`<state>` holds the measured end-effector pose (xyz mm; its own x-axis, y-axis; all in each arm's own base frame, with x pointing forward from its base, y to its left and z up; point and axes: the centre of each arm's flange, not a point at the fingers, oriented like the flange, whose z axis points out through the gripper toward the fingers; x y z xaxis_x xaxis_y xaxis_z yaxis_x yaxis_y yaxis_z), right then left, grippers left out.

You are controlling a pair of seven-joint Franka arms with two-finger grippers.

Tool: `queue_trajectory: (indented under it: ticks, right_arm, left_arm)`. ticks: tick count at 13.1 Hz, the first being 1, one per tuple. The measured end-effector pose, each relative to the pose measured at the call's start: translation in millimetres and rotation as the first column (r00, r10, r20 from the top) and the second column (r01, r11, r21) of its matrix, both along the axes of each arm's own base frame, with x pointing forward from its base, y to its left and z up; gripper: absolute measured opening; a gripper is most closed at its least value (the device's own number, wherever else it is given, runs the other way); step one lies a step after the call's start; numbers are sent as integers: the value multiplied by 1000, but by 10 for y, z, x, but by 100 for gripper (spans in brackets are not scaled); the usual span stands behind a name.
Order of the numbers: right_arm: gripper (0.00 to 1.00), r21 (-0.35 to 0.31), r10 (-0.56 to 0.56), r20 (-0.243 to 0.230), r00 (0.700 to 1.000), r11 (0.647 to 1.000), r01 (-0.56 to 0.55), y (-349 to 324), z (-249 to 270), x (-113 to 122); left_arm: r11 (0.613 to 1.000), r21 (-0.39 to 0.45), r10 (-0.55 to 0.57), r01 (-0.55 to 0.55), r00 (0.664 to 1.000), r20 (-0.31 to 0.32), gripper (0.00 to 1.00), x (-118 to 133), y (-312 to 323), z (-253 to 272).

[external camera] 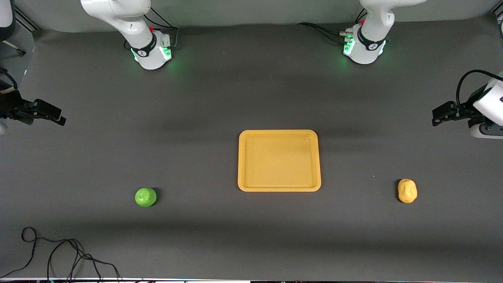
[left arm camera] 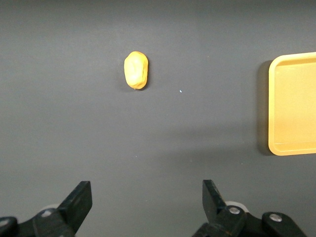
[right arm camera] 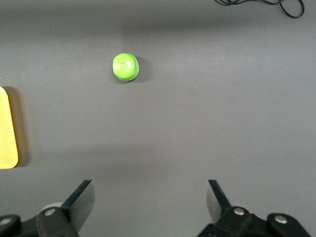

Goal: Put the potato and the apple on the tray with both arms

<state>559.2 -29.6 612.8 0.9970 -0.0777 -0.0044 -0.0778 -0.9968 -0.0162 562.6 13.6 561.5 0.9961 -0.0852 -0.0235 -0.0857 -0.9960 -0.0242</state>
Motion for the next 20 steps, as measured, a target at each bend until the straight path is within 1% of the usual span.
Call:
queue_trajectory:
  ticks: [3, 6, 8, 11, 12, 14, 16, 19, 20]
  right_arm:
    - [100, 0, 1, 0, 1000, 1000, -1, 3, 2, 2]
    - [100, 0, 1, -1, 1000, 1000, -1, 5, -2, 3]
    - [100, 0, 1, -2, 1000, 1000, -1, 5, -11, 8]
    - [100, 0, 3, -11, 1000, 1000, -3, 13, -63, 34]
    - [100, 0, 8, -7, 1000, 1000, -8, 36, -79, 56]
    - [100, -4, 41, 28, 999, 999, -41, 222, -121, 175]
    - [100, -7, 97, 46, 994, 995, -97, 578, -180, 353]
    - [100, -16, 141, 72, 987, 990, -141, 923, -296, 767]
    - [100, -19, 146, 81, 986, 989, -145, 971, -352, 932]
  left_arm:
    - [1000, 0, -1, 1, 1000, -2, 100, 11, -4, -11]
    - [1000, -1, -5, 5, 1000, 22, 100, 43, -30, 160]
    - [1000, -2, -8, 8, 1000, 9, 100, 56, -51, 212]
    - [1000, -2, -7, 7, 1000, -2, 100, 88, -39, 165]
    - [1000, -3, -7, 6, 1000, -6, 100, 96, -38, 146]
    - [1000, -4, -7, 7, 1000, -11, 100, 150, -34, 73]
    - [1000, -7, -5, 5, 1000, -17, 100, 326, -18, -39]
    - [1000, -11, -1, 1, 999, -40, 100, 539, 21, -279]
    - [1000, -12, -1, 1, 1000, -32, 100, 610, 28, -392]
